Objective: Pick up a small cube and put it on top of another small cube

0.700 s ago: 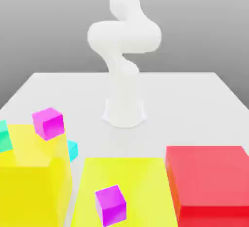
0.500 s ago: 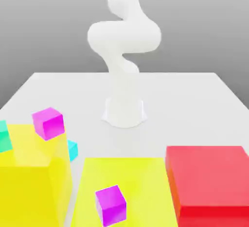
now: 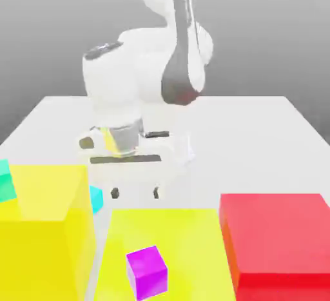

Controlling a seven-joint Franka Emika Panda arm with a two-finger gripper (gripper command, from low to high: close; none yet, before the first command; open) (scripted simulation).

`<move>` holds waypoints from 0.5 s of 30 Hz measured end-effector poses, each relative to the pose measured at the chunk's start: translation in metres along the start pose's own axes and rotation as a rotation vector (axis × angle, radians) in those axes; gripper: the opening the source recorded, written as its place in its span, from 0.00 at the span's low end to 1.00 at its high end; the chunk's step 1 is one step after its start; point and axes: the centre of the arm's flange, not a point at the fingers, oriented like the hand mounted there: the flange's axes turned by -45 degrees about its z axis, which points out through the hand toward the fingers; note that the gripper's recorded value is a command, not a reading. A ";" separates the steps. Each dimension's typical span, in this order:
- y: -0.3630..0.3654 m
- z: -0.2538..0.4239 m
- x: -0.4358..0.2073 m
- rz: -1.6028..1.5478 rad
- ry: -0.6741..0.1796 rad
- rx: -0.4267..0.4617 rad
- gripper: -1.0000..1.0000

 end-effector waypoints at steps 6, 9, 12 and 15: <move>0.074 0.016 -0.040 0.170 -0.031 -0.036 0.50; 0.083 0.014 -0.045 0.176 -0.028 -0.055 0.50; 0.087 0.009 -0.045 0.167 -0.020 -0.078 0.50; 0.091 0.003 -0.045 0.160 -0.012 -0.105 0.50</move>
